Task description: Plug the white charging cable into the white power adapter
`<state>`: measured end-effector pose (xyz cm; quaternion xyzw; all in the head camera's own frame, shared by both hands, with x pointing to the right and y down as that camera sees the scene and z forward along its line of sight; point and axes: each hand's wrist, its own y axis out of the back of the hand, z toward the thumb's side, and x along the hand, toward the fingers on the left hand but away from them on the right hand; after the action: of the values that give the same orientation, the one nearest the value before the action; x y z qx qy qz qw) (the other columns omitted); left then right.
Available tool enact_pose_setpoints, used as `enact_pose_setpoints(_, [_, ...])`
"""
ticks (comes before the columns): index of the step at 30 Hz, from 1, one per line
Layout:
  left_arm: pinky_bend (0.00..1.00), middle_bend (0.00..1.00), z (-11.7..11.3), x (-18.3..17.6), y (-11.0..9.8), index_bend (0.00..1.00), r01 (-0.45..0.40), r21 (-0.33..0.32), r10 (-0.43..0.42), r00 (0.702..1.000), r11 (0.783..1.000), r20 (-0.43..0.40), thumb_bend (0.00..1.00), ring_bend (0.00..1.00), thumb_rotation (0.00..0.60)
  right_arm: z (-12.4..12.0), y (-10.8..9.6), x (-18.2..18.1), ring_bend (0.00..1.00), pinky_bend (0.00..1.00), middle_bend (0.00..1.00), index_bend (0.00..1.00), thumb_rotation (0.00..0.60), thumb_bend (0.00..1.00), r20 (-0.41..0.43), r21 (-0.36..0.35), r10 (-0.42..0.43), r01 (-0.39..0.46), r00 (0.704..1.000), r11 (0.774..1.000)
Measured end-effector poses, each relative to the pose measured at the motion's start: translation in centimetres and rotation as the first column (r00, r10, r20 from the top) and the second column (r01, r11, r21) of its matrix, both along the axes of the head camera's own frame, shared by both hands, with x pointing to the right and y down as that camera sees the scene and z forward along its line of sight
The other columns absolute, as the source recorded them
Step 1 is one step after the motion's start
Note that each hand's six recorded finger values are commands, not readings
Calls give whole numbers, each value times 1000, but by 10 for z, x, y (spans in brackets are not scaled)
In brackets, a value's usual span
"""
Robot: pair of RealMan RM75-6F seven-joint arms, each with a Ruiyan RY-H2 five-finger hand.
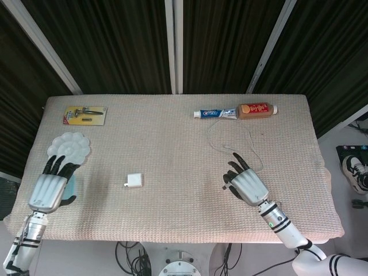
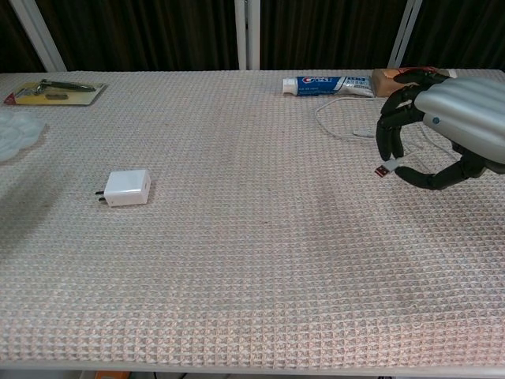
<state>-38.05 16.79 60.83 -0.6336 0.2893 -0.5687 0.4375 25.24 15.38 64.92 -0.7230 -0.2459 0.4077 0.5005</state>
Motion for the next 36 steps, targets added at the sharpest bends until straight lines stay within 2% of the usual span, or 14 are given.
enact_pose_setpoints(7, [11,225,42,62,-25,244,-121,-113,115,992,986,-55,112,38,600,-30,-22,14,209,0,527,619,600,334,39,88,80,-84,996,993])
enact_pose_setpoints(12, [33,236,67,96,-31,265,-142,-162,132,989,977,-71,148,66,600,-51,-32,23,209,0,527,619,600,334,53,132,117,-123,992,984])
enact_pose_setpoints(16, [40,247,80,114,-26,293,-132,-188,120,990,973,-75,151,74,600,-57,-32,30,209,0,527,620,600,334,52,137,137,-143,989,980])
enact_pose_setpoints(19, [47,248,87,120,-22,293,-122,-200,109,991,972,-73,151,81,577,-56,-30,33,209,0,527,621,600,334,52,127,145,-150,988,980])
enact_pose_setpoints(22, [54,250,92,128,-20,294,-107,-202,94,993,974,-77,151,81,508,-55,-29,35,209,0,527,623,600,333,53,120,149,-154,987,981])
enact_pose_setpoints(27, [59,252,97,135,-20,294,-93,-190,84,995,977,-53,147,81,436,-54,-27,39,209,0,527,625,600,334,60,113,161,-167,985,980])
enact_pose_setpoints(36, [61,260,107,140,-18,305,-71,-214,72,997,974,-2,167,81,427,-54,-24,52,209,0,527,626,600,334,73,99,198,-205,977,974])
